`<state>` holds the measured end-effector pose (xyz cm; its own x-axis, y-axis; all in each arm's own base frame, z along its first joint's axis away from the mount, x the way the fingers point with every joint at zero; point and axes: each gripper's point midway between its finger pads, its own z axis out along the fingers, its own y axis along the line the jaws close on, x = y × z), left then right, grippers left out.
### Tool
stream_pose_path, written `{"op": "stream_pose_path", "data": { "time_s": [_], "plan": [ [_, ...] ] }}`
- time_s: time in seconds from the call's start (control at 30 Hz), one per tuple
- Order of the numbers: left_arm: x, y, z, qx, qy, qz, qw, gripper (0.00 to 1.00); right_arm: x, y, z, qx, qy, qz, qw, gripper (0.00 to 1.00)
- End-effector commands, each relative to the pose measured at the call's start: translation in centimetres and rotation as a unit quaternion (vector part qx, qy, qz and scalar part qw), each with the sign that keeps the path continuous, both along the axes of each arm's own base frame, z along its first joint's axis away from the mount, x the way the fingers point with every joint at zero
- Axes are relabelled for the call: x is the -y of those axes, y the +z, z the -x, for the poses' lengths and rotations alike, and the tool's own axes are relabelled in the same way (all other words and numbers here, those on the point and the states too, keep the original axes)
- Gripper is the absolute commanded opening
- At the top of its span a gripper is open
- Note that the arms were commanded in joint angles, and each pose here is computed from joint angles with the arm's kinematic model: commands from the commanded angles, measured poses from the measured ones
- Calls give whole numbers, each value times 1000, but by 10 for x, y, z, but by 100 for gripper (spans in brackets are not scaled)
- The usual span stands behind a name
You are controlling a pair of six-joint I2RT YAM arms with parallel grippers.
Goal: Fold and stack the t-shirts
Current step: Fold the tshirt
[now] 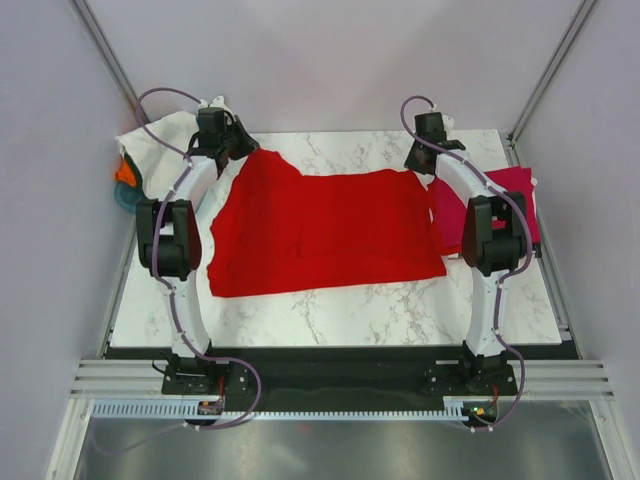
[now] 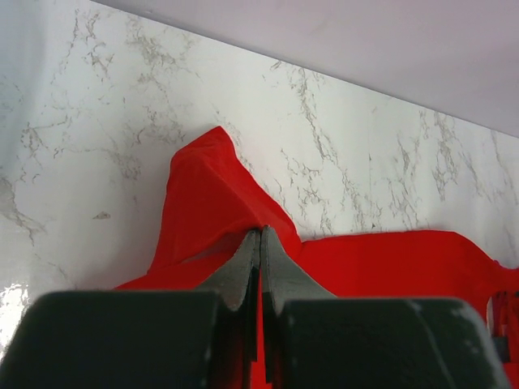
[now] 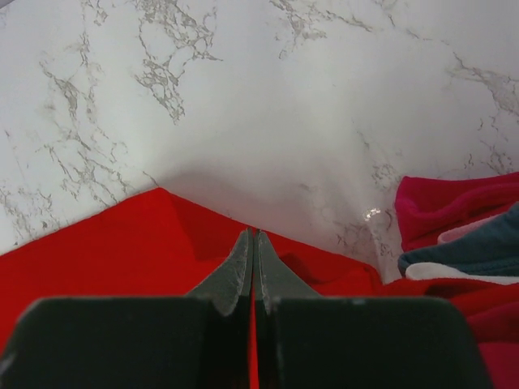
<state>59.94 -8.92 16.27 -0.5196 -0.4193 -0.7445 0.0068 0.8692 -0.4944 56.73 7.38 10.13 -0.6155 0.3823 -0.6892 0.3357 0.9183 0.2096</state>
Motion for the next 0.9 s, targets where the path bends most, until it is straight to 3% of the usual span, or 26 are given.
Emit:
{"op": "stream_pose_path", "data": {
  "time_s": [0.0, 0.13, 0.17, 0.43, 0.83, 0.87],
  "plan": [
    [-18, 31, 4, 42, -4, -27, 999, 2, 4, 27, 0, 26, 1, -16, 1000, 0],
    [-29, 18, 6, 34, 1, -19, 999, 2, -4, 20, 2, 18, 15, -29, 999, 0],
    [-49, 17, 5, 33, 19, -13, 999, 2, -3, 18, 4, 15, 15, -29, 999, 0],
    [-53, 38, 15, 50, 29, -19, 998, 2, -4, 26, 15, 13, 28, -24, 999, 0],
    [-41, 44, 47, 55, 16, -29, 998, 2, 15, 54, 38, 26, 12, -17, 999, 0],
    [-23, 43, 50, 54, 0, -28, 998, 2, 18, 57, 41, 27, 9, -17, 999, 0]
  ]
}}
